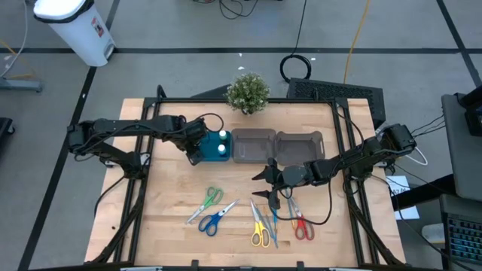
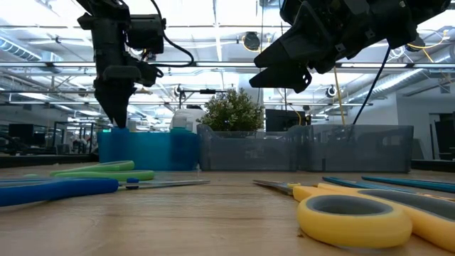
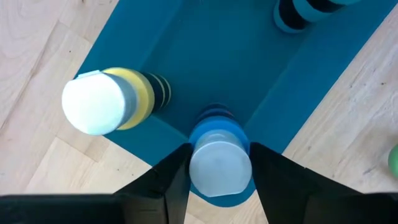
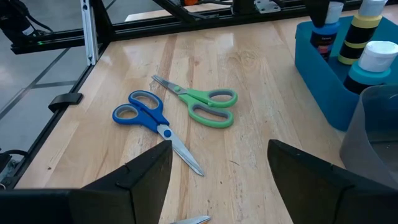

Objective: Pick & Place Paint Supplies
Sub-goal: Put the blue paint bottle into the blue bin

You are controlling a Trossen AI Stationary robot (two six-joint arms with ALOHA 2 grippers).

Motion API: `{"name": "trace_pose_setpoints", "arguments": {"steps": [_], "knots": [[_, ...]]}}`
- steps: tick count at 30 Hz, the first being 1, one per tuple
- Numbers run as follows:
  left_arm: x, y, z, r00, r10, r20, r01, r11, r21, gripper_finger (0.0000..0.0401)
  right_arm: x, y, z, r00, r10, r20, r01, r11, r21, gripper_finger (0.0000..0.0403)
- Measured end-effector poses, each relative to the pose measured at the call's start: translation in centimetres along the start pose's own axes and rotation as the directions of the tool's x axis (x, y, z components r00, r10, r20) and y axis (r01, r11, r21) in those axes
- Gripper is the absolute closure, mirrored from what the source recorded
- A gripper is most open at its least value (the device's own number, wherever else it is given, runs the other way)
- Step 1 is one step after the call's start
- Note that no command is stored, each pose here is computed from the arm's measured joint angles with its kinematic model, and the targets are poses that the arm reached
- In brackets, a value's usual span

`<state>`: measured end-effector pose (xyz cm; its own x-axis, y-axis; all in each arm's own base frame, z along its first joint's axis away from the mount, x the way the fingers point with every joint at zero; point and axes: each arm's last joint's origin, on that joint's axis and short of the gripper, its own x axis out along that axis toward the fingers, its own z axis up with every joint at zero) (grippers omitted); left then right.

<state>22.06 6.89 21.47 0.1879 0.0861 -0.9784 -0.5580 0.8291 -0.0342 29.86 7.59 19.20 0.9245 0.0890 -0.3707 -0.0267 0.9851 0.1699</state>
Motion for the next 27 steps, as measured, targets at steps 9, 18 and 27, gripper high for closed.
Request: {"name": "trace_pose_setpoints", "arguments": {"steps": [9, 18, 27], "knots": [[0.01, -0.04, -0.01, 1.0, -0.01, -0.003, 0.01, 0.999, -0.049, 0.0218, 0.0, 0.0, 0.0, 1.0, 0.0, 0.0, 0.0, 1.0, 0.0, 0.0149], [0.0, -0.1, -0.01, 1.0, -0.028, -0.006, 0.028, 0.999, -0.028, 0.0163, 0.0, 0.0, 0.0, 1.0, 0.0, 0.0, 0.0, 1.0, 0.0, 0.0149], [-0.22, -0.12, 0.13, 1.0, -0.03, -0.003, 0.03, 0.999, 0.028, 0.0139, 0.0, 0.0, 0.0, 1.0, 0.0, 0.0, 0.0, 1.0, 0.0, 0.0149]]}}
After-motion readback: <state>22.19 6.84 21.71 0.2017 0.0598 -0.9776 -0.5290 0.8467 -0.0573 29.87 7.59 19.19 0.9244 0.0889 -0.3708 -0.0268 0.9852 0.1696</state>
